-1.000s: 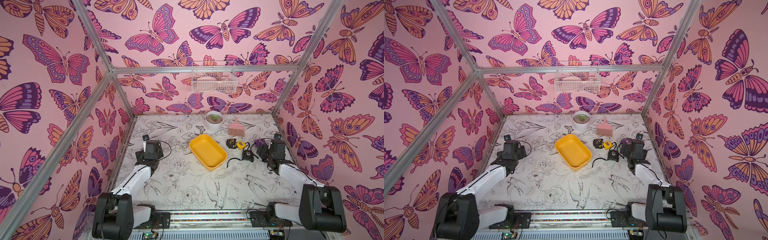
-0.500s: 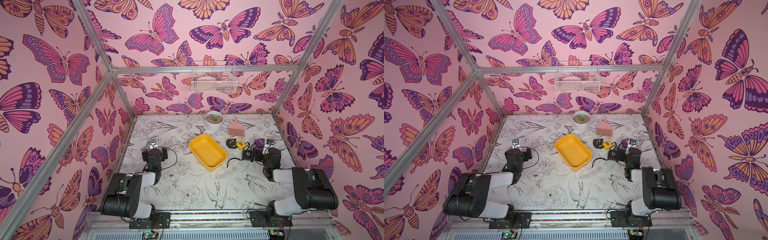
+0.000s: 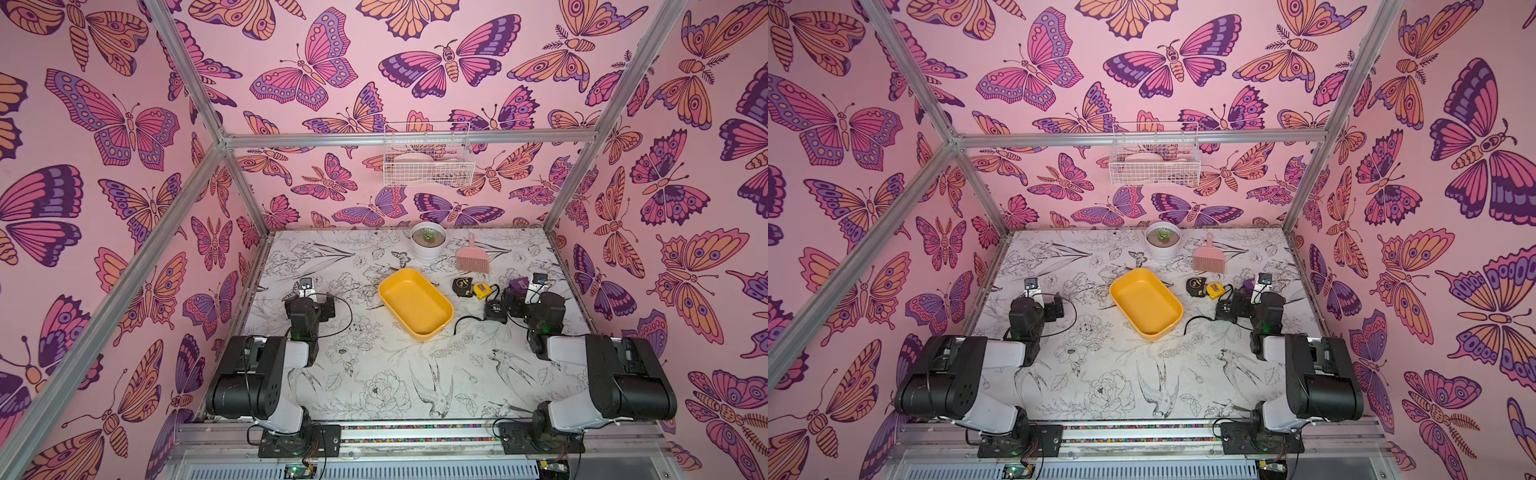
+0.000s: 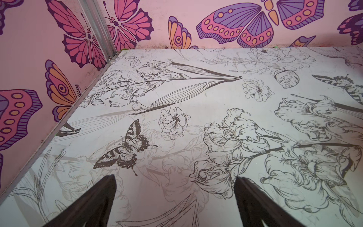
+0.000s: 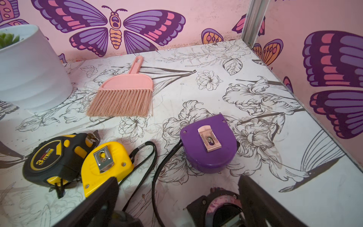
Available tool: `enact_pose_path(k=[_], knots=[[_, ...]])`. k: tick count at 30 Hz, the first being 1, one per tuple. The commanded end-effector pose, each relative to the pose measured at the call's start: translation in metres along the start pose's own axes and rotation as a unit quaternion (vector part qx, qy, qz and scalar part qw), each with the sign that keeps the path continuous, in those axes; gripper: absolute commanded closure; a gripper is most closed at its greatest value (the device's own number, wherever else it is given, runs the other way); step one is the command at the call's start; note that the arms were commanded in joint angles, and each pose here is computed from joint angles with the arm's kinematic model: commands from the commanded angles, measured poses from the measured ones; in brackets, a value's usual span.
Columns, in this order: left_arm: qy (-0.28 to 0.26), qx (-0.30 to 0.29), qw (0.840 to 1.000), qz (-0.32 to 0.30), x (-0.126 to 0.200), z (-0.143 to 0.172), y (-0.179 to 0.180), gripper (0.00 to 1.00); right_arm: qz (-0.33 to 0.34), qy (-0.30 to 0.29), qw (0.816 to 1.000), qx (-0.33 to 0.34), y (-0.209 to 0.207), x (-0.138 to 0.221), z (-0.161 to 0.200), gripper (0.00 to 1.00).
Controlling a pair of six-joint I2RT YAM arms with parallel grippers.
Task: Take the tape measure out of the storage box
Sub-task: Reset both arms
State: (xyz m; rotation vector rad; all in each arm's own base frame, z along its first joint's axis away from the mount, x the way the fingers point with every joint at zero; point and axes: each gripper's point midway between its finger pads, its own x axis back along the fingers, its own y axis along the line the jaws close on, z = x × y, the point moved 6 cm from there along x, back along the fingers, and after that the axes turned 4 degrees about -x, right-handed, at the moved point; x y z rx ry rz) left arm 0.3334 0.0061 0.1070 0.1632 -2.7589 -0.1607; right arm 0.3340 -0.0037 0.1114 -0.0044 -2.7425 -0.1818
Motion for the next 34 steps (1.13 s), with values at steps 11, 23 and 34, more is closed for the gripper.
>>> enact_pose_path(k=[11, 23, 34], knots=[[-0.007, 0.005, 1.0, 0.009, -0.0019, -0.0034, -0.001, 0.01, -0.005, -0.008, 1.0, 0.001, -0.0004, -0.0029, -0.0061, 0.01], [-0.007, 0.005, 1.0, 0.01, -0.0019, -0.0033, -0.0011, 0.0, -0.004, -0.008, 1.0, 0.001, -0.0006, -0.0028, -0.0063, 0.01], [-0.004, 0.008, 1.0, 0.017, -0.0029, -0.0042, -0.0007, 0.0, -0.005, -0.008, 1.0, 0.001, -0.0003, -0.003, -0.0062, 0.01]])
